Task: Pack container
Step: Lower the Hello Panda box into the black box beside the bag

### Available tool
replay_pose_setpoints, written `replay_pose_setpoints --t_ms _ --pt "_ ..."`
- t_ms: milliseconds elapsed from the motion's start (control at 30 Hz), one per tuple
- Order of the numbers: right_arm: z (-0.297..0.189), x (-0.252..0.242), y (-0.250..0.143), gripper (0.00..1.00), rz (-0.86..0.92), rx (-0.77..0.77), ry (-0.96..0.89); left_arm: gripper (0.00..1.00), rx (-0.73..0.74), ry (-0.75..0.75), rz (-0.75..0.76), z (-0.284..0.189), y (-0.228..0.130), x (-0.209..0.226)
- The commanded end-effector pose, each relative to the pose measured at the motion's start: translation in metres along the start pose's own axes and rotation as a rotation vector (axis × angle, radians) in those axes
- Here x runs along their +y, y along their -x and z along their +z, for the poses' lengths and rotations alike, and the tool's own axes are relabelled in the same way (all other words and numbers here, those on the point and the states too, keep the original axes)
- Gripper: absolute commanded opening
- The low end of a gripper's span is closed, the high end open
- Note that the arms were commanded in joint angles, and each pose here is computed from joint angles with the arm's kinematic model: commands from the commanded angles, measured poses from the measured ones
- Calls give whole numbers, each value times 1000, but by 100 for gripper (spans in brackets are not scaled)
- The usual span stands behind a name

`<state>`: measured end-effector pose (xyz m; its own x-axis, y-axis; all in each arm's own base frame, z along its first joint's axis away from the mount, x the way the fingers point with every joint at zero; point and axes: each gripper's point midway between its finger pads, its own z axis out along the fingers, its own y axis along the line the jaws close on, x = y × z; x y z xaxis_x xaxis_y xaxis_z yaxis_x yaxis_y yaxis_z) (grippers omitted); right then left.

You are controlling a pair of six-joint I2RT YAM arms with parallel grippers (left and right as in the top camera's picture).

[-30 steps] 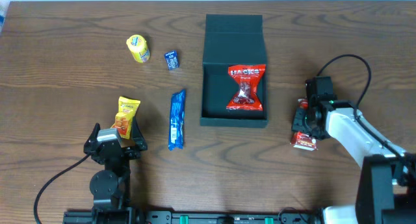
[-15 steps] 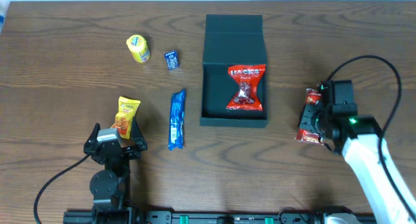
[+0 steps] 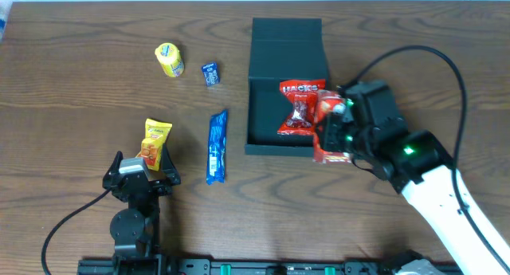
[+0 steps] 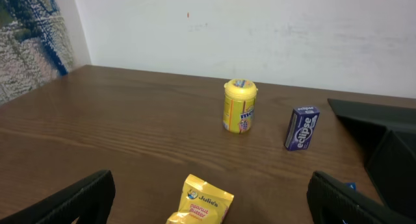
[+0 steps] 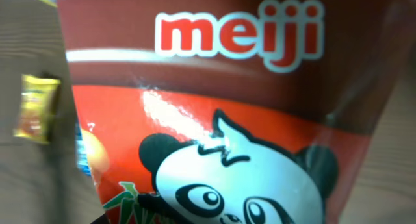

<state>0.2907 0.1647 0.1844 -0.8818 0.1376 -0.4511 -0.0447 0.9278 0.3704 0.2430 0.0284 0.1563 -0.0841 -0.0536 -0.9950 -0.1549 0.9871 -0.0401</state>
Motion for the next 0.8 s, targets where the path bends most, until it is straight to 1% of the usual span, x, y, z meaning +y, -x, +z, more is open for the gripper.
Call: replay_pose_setpoints --t_ms 0,200,333,500,600,767 --pt "15 36 5 40 39 34 36 96 58 30 7 1 -18 6" --pt "59 85 10 42 26 79 70 95 58 30 7 1 -18 6" --pt "89 101 13 42 22 105 65 95 58 30 7 1 -18 6" --pt "124 100 12 42 32 147 26 95 58 30 7 1 -18 6" --pt "144 90 7 41 73 172 -19 95 58 30 7 1 -18 6" --pt "160 73 7 42 86 158 -97 96 58 30 7 1 -18 6"
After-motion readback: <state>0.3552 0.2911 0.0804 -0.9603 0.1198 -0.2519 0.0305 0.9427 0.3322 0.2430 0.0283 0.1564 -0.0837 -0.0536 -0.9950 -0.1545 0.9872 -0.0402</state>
